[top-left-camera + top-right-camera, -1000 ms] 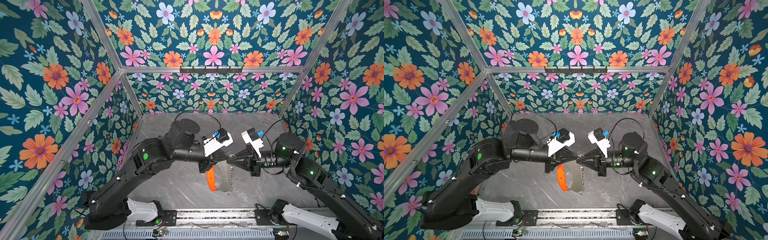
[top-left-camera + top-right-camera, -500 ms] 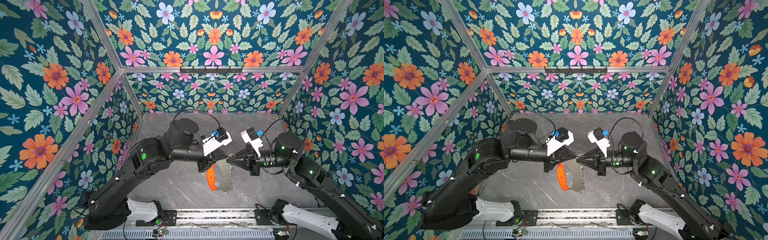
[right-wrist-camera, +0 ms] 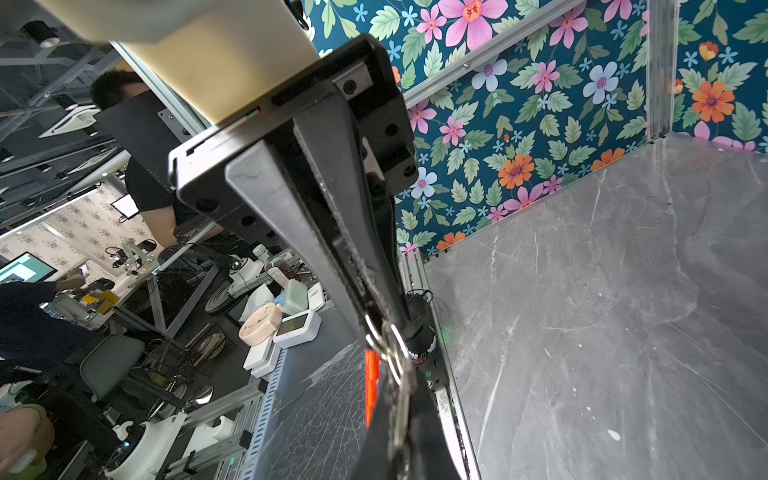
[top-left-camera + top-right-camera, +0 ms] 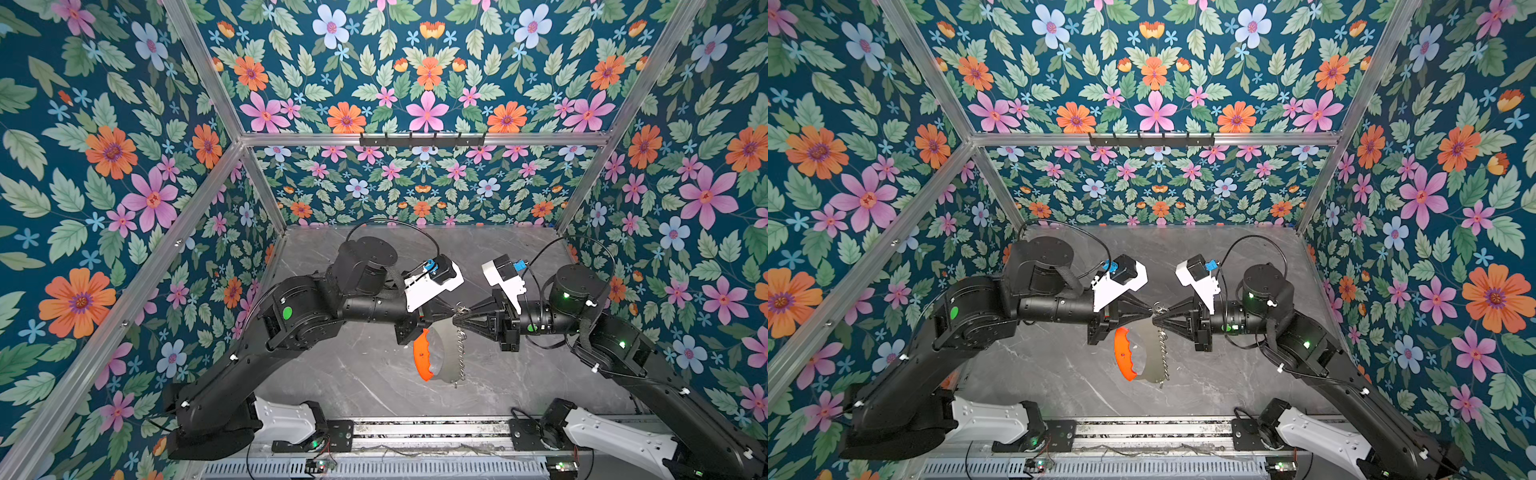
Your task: Remove the keys from the keyring
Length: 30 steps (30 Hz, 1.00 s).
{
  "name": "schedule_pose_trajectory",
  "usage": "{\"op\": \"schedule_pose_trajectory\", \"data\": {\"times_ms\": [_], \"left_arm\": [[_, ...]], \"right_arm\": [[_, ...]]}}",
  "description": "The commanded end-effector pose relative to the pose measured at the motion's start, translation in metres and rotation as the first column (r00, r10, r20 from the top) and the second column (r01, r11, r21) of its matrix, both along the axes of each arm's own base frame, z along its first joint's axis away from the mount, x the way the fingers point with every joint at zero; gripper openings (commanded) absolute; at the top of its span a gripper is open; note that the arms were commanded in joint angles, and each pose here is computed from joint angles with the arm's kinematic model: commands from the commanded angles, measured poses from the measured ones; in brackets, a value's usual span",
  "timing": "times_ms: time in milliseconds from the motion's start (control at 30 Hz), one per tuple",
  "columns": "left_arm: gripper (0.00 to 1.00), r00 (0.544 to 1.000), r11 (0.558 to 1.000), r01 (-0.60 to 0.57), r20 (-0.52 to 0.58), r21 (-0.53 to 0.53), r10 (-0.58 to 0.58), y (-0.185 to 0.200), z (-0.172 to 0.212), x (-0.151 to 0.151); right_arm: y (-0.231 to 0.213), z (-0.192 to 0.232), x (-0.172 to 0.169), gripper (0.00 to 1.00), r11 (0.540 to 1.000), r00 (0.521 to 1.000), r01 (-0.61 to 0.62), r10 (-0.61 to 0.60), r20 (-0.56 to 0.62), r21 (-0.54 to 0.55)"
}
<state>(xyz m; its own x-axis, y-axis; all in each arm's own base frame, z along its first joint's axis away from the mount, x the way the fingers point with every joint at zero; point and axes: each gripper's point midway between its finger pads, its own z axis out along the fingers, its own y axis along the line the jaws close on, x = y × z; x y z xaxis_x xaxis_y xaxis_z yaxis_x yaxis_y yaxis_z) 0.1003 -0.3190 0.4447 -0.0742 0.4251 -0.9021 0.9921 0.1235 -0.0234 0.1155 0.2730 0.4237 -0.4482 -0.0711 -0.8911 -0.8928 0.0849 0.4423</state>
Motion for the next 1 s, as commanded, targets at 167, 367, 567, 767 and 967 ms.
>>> {"op": "schedule_pose_trajectory", "data": {"times_ms": [167, 367, 567, 767, 967], "left_arm": [[0.00, 0.999, 0.999, -0.022, 0.033, -0.034, 0.023, -0.001, 0.010, 0.006], [0.00, 0.999, 0.999, -0.001, 0.045, -0.045, 0.003, -0.005, 0.007, 0.004], [0.00, 0.998, 0.999, 0.007, 0.057, -0.038, -0.004, -0.008, 0.002, 0.006], [0.00, 0.998, 1.000, -0.010, 0.064, -0.016, 0.011, -0.009, -0.002, 0.010], [0.00, 0.998, 0.999, 0.026, 0.047, 0.030, -0.028, -0.010, -0.013, 0.006]], "right_arm": [[0.001, 0.003, -0.001, 0.00, 1.000, 1.000, -0.012, 0.012, 0.007, 0.012], [0.003, 0.001, -0.001, 0.00, 1.000, 1.000, -0.018, 0.018, -0.005, 0.008], [-0.001, -0.006, -0.001, 0.35, 1.000, 1.000, 0.003, -0.003, -0.025, -0.012], [-0.012, -0.011, -0.001, 0.46, 0.998, 0.998, 0.061, -0.062, -0.022, -0.026], [-0.025, 0.002, -0.001, 0.42, 0.991, 0.991, 0.130, -0.130, 0.025, -0.008]]}}
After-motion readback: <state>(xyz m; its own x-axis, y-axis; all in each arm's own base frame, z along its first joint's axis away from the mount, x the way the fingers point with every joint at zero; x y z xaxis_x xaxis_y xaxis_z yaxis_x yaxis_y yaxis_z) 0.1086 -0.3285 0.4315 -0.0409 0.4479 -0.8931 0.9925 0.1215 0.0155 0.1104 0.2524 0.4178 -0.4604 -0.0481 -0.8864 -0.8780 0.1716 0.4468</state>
